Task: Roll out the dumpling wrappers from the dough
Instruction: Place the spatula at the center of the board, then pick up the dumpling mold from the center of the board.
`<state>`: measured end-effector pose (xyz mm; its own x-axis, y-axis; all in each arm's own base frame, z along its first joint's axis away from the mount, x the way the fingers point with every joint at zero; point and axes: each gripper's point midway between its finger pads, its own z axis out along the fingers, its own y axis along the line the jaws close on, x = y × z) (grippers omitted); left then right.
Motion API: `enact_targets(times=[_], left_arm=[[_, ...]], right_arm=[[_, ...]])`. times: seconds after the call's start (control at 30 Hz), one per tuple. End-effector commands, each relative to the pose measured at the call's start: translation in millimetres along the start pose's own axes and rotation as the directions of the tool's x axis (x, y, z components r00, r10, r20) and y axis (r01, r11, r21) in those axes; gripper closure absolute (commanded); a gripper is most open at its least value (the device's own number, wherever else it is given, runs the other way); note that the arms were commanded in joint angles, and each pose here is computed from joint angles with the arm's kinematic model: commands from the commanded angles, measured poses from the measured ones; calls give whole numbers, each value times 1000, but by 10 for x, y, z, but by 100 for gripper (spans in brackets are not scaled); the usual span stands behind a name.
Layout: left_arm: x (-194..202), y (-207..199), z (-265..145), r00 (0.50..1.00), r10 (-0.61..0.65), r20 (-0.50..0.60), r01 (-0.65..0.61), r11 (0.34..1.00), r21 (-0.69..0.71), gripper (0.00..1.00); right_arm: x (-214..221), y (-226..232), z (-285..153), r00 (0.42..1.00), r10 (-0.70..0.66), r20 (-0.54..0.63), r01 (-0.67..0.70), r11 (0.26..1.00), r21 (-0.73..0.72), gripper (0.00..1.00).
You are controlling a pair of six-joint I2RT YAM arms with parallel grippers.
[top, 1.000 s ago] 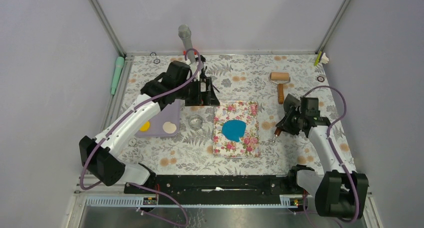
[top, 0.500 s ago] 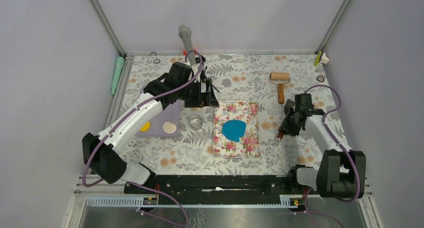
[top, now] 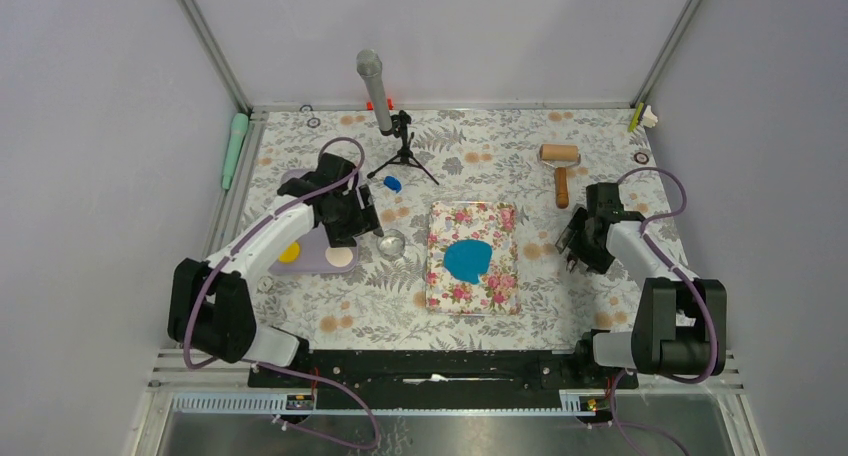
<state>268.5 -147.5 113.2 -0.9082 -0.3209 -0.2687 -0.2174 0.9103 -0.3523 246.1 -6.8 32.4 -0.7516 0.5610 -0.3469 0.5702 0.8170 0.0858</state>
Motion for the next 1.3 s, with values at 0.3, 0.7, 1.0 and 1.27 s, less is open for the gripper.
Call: enact_targets(times=[0.3, 0.7, 1.0, 1.27], left_arm=[[-117, 0, 557, 996, 24, 84, -16, 995, -97, 46], [-19, 91, 772, 999, 45, 30, -40, 987, -155, 63], [-28, -89, 720, 995, 97, 34, -92, 989, -117, 100], [183, -1108, 355, 910, 406, 83, -407, 913, 3, 100]], right_arm=[[-140, 103, -177, 995, 40, 87, -34, 997, -67, 23], [-115, 129, -229, 996, 36, 81, -28, 995, -93, 22], [-165, 145, -326, 995, 30, 100, -19, 994, -105, 23], [-272, 214, -537, 989, 45, 142, -23, 988, -152, 23]])
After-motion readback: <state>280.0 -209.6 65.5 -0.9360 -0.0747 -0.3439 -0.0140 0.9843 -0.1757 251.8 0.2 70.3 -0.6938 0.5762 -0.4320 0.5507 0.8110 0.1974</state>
